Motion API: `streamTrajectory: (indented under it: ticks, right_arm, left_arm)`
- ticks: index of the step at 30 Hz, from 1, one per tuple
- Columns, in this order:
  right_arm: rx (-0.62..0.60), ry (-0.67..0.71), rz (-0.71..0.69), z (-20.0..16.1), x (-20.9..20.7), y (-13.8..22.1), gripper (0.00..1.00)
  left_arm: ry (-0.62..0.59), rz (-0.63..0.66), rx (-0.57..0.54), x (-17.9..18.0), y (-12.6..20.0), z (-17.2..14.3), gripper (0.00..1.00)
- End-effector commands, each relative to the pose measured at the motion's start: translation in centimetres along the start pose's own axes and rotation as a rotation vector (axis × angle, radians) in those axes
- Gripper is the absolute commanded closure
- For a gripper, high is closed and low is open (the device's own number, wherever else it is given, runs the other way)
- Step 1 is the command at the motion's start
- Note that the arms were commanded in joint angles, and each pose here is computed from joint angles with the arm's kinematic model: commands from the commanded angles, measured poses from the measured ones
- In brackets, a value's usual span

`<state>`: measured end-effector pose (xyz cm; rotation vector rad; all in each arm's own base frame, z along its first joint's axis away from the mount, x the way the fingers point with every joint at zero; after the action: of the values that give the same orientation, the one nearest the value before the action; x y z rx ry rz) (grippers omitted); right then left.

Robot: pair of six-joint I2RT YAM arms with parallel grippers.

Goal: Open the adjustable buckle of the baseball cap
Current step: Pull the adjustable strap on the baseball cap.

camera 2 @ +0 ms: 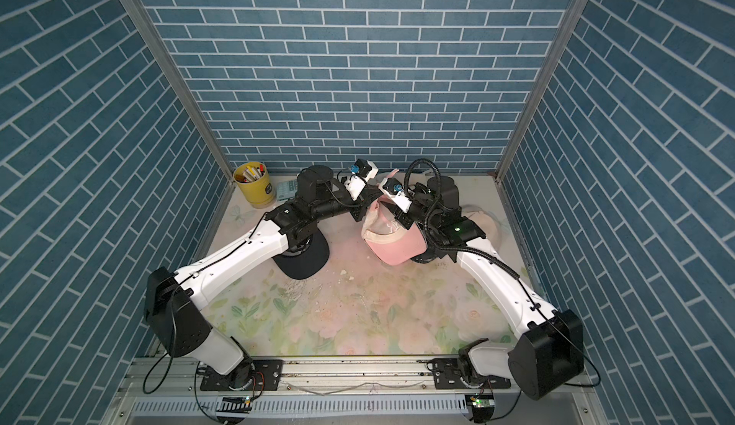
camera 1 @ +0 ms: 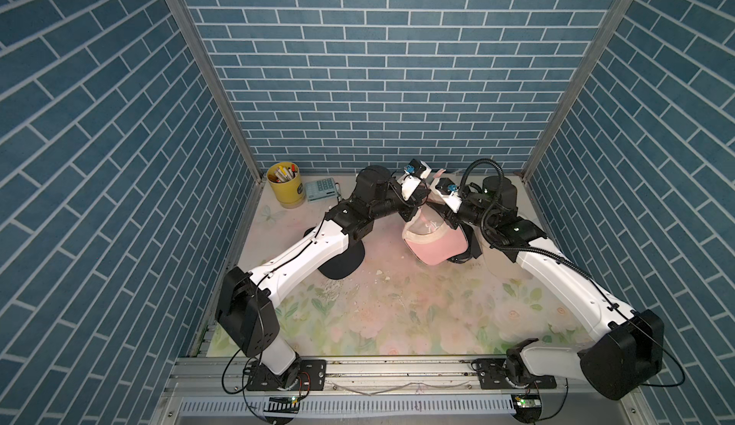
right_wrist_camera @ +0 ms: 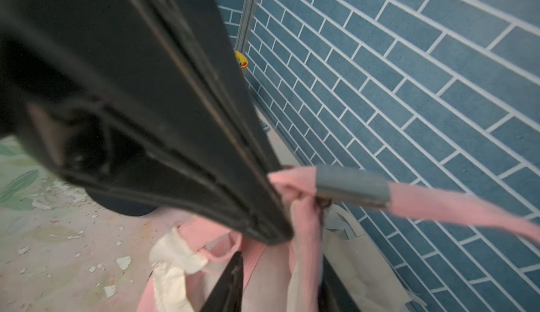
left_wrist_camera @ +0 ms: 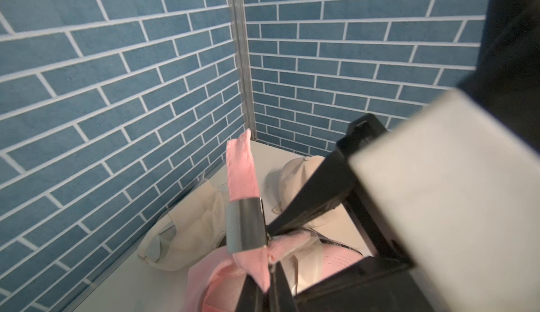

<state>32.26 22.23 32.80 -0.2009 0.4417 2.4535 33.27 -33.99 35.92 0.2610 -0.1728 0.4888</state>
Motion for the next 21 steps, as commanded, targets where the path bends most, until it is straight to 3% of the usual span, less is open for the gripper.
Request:
streamTrajectory:
  ticks: [1,15,21]
  right_arm:
    - [-0.069,0.054,-0.102,1.3,-1.1,0.3,0.63]
    - [-0.067,0.158,-0.161,1.6,-0.7,0.3,0.83]
    - [-0.061,0.152,-0.294,1.6,-2.3,0.3,0.94]
  left_arm:
    - [-0.015,-0.07,-0.021,-0.5,-0.5,1.0,1.0]
    - [-0.007,-0.171,0.055,-1.3,-2.1,-0.1,1.0]
    - [-0.02,-0.159,0.131,-1.0,-2.7,-1.3,1.0]
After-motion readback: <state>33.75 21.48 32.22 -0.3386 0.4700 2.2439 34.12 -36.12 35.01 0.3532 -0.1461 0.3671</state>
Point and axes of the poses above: each gripper's point midway between its finger pads, its own y axis back along the fingers, its own x axis along the line the jaws close on, z = x × y, the point moved 4 cm from there along y, back along the fingers, and after that the axes turned 10 degrees about -y, right-handed, at the moved point
